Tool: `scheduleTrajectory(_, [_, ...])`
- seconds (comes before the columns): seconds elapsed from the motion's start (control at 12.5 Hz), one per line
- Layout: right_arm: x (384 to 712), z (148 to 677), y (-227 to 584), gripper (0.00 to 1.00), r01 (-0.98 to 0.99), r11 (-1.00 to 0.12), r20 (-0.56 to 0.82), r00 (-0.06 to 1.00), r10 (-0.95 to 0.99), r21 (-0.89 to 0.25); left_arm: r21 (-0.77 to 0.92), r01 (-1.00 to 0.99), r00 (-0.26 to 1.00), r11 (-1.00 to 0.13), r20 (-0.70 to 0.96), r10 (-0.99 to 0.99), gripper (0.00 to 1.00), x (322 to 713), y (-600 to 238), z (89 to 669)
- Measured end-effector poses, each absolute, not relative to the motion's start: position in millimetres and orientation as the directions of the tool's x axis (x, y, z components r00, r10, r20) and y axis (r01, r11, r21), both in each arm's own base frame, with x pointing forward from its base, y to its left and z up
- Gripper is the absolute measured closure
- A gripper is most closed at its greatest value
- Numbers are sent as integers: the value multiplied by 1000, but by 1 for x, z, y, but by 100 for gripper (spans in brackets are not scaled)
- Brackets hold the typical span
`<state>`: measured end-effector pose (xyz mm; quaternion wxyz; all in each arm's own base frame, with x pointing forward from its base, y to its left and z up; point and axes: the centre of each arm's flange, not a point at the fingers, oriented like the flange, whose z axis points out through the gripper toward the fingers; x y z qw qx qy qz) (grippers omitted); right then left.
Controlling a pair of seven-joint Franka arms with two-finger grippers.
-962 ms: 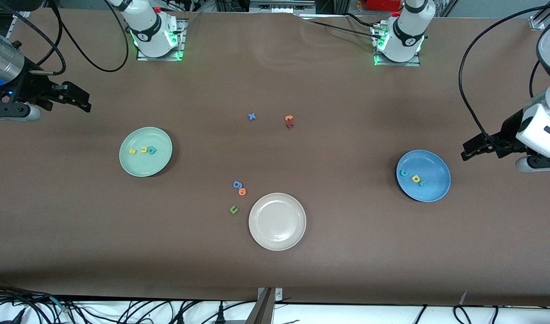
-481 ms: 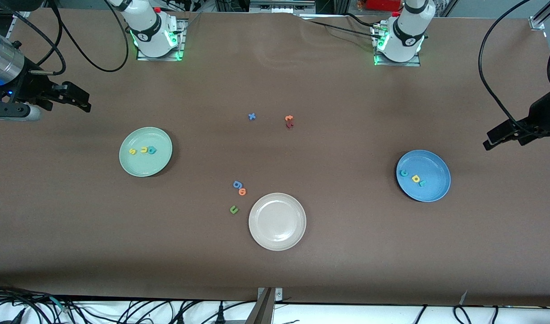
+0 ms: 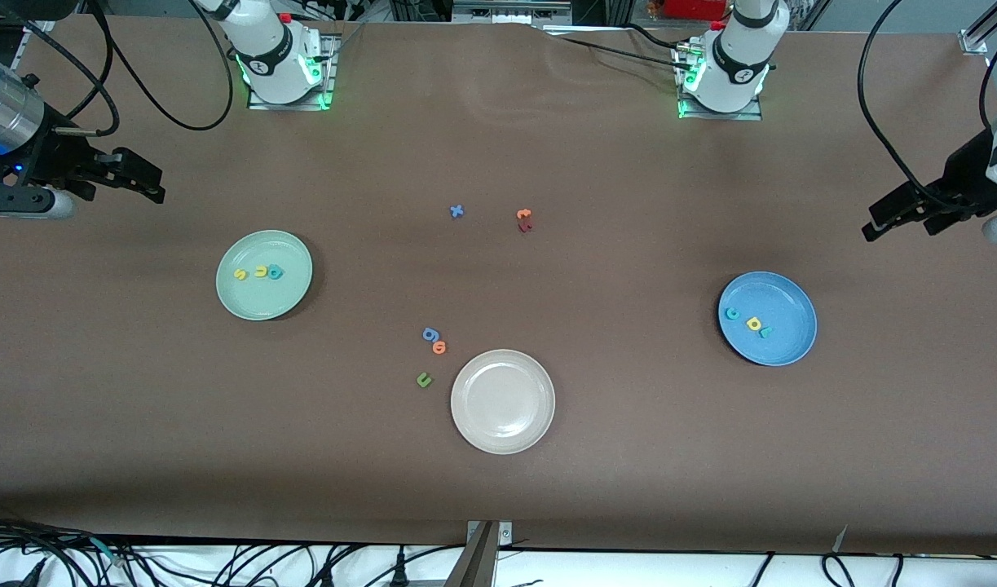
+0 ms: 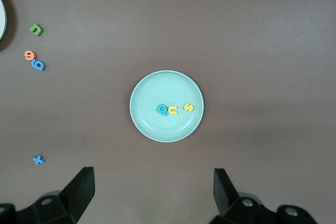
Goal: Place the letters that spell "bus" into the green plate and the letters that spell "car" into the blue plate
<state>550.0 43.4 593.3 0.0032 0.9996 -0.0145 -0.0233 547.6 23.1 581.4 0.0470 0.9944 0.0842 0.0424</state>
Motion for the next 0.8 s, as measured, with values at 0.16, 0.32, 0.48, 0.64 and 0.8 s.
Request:
scheduleTrajectory(0.16, [550,593,43,0,-29,-1000,-46,998,-29,7,102,164,982,-981,77,172,0,540,23,582])
scheduleTrajectory(0.32, [550,593,43,0,-29,-1000,-46,998,-29,7,102,163,983,-981,72,171,0,537,22,580])
scheduleTrajectory(0.48, [550,593,43,0,-29,-1000,-46,998,-29,7,101,161,984,-982,66,168,0,536,21,578])
scheduleTrajectory(0.64, [550,593,43,0,-29,-1000,-46,998,-29,7,100,160,984,-982,57,167,0,536,20,575])
scheduleTrajectory(0.8, [550,593,43,0,-29,-1000,-46,998,-29,7,99,160,985,-982,55,166,0,536,20,574])
